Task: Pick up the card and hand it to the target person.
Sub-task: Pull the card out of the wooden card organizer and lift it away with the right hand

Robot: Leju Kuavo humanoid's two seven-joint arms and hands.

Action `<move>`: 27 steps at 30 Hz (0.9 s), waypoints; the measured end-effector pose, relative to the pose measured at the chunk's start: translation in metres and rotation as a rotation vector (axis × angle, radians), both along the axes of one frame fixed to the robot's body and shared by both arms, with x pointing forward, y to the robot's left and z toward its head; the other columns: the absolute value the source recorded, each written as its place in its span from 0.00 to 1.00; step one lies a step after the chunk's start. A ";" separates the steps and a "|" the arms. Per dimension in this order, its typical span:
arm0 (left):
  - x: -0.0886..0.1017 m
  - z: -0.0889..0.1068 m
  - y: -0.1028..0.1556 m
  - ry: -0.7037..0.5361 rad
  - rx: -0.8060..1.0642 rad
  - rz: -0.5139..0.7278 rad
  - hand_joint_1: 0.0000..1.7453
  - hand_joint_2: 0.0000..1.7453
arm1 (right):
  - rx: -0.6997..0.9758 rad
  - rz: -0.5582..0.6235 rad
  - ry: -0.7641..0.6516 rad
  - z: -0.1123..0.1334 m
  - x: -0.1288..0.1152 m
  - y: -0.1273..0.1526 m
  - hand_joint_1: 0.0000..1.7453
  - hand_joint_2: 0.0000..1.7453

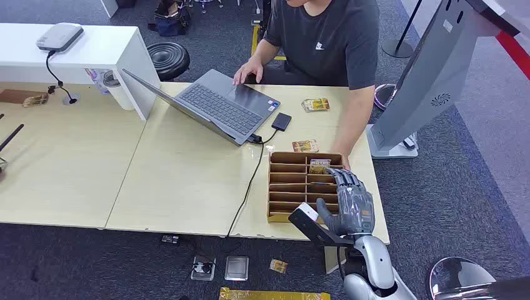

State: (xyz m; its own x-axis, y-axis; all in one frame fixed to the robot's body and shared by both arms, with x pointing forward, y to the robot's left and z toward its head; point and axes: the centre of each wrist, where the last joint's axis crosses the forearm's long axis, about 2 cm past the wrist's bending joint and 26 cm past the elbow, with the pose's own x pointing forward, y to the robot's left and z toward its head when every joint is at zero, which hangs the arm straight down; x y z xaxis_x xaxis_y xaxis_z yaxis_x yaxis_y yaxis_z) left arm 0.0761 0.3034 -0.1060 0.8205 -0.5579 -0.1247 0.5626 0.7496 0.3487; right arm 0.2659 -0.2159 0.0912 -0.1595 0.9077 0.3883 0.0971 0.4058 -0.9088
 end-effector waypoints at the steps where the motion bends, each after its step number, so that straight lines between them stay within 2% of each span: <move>1: 0.000 0.000 0.000 0.000 0.000 0.000 0.00 1.00 | 0.000 0.000 0.000 0.000 0.000 0.000 0.40 1.00; 15: 0.000 0.000 0.000 -0.002 -0.002 -0.003 0.00 1.00 | -0.002 0.003 0.000 0.000 0.001 0.000 0.40 1.00; 19: 0.000 0.000 0.000 -0.002 -0.002 -0.003 0.00 1.00 | -0.002 0.003 0.000 0.000 0.001 0.000 0.45 1.00; 23: 0.000 0.000 0.000 -0.002 -0.002 -0.005 0.00 1.00 | -0.005 0.007 -0.001 0.000 0.002 0.000 0.40 1.00; 27: 0.000 0.000 0.000 -0.004 -0.004 -0.013 0.00 1.00 | -0.008 0.008 -0.006 0.001 0.005 -0.001 0.38 1.00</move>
State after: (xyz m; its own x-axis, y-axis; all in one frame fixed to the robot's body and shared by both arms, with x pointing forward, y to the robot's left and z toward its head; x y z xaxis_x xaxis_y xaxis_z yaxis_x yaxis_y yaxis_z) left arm 0.0761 0.3033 -0.1060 0.8139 -0.5688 -0.1188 0.5706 0.7438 0.3480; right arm 0.2714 -0.2174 0.0919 -0.1692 0.9093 0.3801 0.0990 0.3994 -0.9114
